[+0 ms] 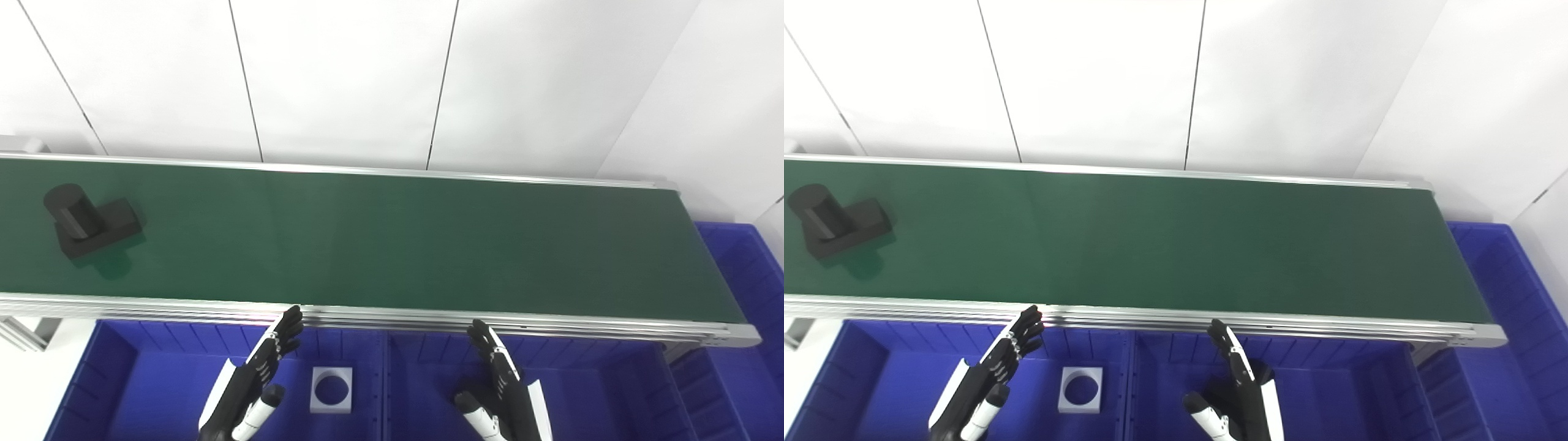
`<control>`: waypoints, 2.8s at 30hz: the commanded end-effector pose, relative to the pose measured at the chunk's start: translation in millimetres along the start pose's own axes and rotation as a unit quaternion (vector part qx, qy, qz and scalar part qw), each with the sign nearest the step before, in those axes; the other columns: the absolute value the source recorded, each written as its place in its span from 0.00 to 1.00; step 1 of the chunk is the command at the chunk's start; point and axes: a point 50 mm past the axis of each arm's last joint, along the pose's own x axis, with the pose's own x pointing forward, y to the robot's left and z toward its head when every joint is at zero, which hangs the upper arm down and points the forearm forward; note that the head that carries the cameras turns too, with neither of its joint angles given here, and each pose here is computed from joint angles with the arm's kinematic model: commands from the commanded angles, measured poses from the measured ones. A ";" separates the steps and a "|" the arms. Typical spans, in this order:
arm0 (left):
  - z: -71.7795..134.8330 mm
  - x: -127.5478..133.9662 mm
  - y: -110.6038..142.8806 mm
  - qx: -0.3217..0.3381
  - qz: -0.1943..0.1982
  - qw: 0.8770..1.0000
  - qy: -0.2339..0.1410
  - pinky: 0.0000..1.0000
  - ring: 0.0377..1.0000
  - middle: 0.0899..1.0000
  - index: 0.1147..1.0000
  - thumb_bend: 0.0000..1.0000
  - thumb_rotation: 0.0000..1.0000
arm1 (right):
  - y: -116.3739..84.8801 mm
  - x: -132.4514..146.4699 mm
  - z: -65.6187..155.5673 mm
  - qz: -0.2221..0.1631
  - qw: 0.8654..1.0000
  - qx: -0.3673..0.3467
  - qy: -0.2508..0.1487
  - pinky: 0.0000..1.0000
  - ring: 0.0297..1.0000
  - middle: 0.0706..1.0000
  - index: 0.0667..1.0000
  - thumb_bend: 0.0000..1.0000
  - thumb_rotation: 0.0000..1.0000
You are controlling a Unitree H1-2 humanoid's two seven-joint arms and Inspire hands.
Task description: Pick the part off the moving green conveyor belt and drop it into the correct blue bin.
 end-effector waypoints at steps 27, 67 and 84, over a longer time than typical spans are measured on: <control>-5.9 11.1 -34.9 0.052 -0.001 0.999 -0.011 0.81 0.88 0.91 0.87 0.76 0.82 | -23.4 1.7 -3.6 -0.003 1.000 0.006 -0.016 0.95 0.92 0.88 0.92 0.77 0.87; -20.8 10.0 -32.4 0.099 0.002 0.995 -0.010 0.80 0.86 0.88 0.84 0.76 0.76 | -21.1 10.8 -1.0 -0.021 0.999 -0.001 -0.035 0.95 0.90 0.87 0.91 0.73 0.83; -21.5 10.6 -34.0 0.102 0.004 0.995 -0.011 0.79 0.85 0.87 0.83 0.77 0.77 | -42.1 58.9 45.4 -0.038 0.988 -0.020 -0.151 0.83 0.83 0.83 0.86 0.90 0.85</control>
